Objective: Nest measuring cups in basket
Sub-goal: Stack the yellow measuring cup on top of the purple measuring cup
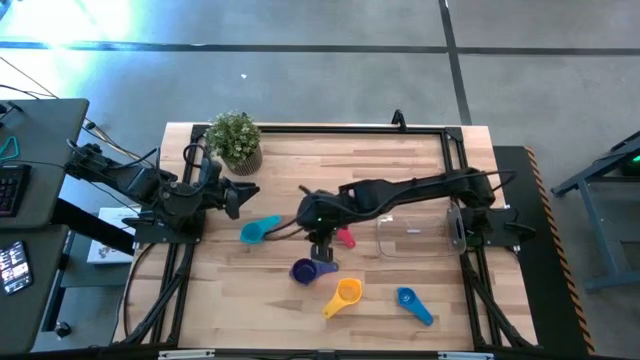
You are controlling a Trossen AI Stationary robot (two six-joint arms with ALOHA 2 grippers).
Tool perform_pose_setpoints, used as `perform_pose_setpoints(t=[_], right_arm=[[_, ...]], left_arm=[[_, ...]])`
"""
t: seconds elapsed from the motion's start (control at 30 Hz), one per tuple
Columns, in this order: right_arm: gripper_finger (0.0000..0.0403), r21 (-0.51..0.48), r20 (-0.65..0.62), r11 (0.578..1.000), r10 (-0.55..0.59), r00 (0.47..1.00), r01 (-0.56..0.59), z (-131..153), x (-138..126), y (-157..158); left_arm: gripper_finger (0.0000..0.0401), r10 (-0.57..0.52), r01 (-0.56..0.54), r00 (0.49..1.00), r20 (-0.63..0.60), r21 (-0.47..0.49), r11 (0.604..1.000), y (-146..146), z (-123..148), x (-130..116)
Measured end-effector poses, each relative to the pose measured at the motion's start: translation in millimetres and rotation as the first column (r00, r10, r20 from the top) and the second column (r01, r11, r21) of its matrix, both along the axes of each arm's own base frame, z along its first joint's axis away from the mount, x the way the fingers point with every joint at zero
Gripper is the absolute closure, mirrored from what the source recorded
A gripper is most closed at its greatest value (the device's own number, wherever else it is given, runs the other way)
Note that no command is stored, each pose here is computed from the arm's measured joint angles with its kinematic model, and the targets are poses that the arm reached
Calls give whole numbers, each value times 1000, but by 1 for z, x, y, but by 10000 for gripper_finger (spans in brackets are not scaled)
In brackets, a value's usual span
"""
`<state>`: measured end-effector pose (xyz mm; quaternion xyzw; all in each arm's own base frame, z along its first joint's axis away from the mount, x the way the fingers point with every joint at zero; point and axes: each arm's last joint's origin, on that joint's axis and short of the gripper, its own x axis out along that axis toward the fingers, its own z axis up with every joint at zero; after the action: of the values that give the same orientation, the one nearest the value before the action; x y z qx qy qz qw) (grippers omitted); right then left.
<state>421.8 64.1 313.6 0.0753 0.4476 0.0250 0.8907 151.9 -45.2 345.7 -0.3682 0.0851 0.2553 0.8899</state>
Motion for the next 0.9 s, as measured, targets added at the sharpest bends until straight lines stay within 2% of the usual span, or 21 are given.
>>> perform_pose_setpoints(t=[0.2,0.43,0.6,0.73,0.9], right_arm=[[311,125,7,971,-204,979,201,20,-12,-3],[311,262,-59,889,-373,926,374,36,-28,0],[311,296,-187,820,-454,871,491,36,-44,19],[311,280,-253,763,-527,812,582,33,-55,40],[311,286,-275,657,-641,717,697,31,-66,65]], left_arm=[[286,-86,87,996,-36,16,996,-2,-1,1],[286,-146,148,987,-61,29,989,-3,-1,1],[286,-252,261,961,-111,77,962,-6,-2,1],[286,-318,332,938,-140,98,938,-7,-2,1],[286,-339,355,929,-148,105,929,-8,-2,1]])
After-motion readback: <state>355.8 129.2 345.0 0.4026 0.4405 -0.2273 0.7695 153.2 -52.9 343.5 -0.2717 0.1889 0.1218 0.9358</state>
